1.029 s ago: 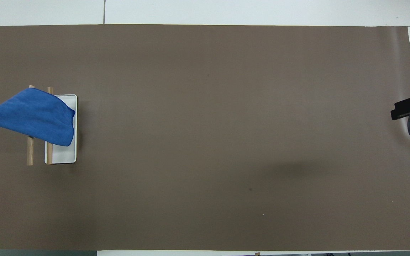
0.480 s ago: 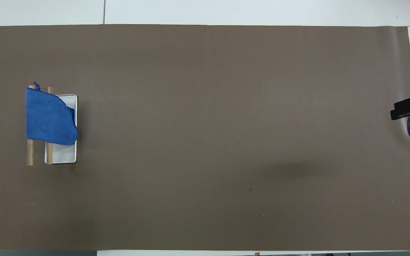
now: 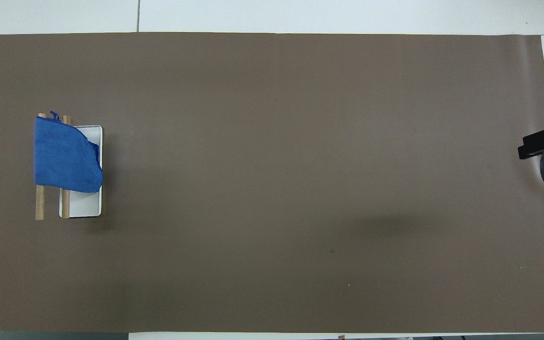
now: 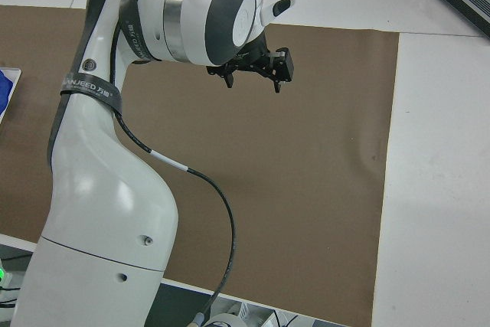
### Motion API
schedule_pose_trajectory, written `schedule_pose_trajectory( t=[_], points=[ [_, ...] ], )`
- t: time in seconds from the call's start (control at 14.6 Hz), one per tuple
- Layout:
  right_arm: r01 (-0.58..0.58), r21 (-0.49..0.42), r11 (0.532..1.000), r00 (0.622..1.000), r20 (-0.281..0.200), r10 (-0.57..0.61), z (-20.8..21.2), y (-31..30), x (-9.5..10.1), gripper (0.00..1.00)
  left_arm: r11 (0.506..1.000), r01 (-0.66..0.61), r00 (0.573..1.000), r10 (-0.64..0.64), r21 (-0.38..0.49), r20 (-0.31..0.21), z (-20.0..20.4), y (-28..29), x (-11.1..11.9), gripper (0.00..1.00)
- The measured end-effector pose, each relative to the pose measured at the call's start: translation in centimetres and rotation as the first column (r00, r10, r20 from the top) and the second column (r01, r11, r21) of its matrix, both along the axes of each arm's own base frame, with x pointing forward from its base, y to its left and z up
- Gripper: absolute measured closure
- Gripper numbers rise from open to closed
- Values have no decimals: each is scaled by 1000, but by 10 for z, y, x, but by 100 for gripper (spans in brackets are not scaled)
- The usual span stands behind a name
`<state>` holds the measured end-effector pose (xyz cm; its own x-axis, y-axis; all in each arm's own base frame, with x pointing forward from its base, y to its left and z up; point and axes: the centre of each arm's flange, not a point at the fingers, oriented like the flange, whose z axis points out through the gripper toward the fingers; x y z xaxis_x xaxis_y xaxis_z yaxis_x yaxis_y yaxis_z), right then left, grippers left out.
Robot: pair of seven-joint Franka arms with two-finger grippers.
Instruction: Right arm passes towel to left arm to hang
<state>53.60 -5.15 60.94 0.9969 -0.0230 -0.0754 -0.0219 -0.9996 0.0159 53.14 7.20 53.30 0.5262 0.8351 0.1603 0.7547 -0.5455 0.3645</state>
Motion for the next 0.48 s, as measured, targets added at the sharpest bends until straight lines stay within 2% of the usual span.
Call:
schedule_pose_trajectory(
  t=[0.07,0.21,0.48],
  points=[
    [0,0,1000,1000,0,0,0,0,0,0,996,89,996,-89,17,-15,8,-13,5,0],
    [0,0,1000,1000,0,0,0,0,0,0,960,277,960,-275,49,-44,23,-41,15,0],
    [0,0,1000,1000,0,0,0,0,0,0,812,577,816,-568,89,-107,34,-103,27,0]
  ],
)
